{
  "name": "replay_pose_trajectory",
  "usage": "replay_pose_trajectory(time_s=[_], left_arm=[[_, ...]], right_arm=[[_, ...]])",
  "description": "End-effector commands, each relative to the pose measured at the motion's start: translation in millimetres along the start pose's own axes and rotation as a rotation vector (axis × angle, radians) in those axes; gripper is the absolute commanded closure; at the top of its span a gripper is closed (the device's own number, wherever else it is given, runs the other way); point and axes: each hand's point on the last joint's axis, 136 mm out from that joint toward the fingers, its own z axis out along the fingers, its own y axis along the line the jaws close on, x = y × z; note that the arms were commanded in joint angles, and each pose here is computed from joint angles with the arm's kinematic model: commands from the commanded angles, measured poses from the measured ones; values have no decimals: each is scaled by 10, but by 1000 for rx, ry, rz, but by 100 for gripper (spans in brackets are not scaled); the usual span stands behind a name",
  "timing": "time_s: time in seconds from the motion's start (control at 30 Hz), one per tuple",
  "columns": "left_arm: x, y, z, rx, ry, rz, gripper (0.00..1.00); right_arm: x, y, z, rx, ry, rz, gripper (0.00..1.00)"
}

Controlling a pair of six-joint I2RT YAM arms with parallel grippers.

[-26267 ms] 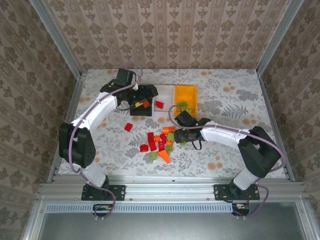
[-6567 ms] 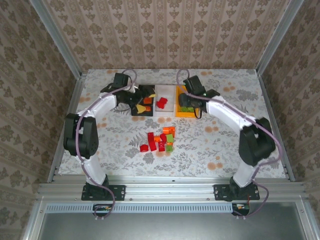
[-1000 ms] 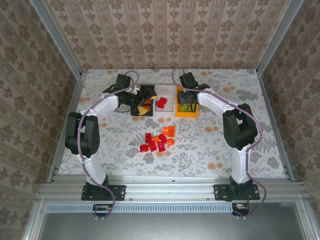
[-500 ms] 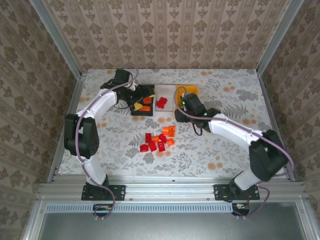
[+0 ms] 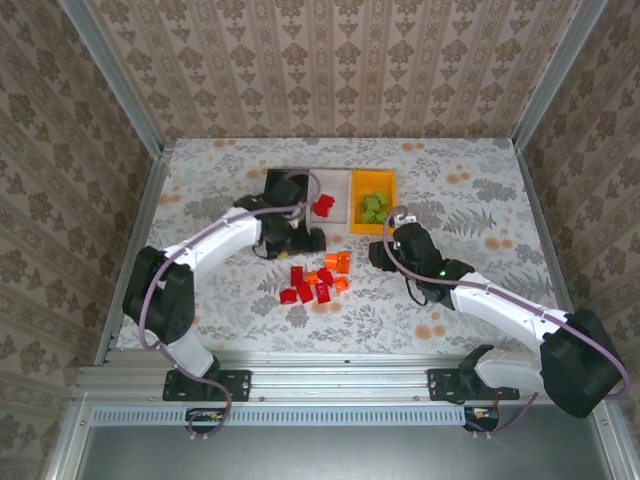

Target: Sort the legos into containers by color

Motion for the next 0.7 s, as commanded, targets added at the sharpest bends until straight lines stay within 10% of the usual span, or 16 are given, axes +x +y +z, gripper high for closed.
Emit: replay_pose_trajectory(time_s=[0.0, 0.67], left_arm=[[182, 161, 80, -137, -5, 15, 8], [53, 476, 376, -292, -22, -25, 40]], right_arm=[[-183, 19, -45, -17, -99, 62, 44], [-67, 70, 57, -43, -56, 62, 47]])
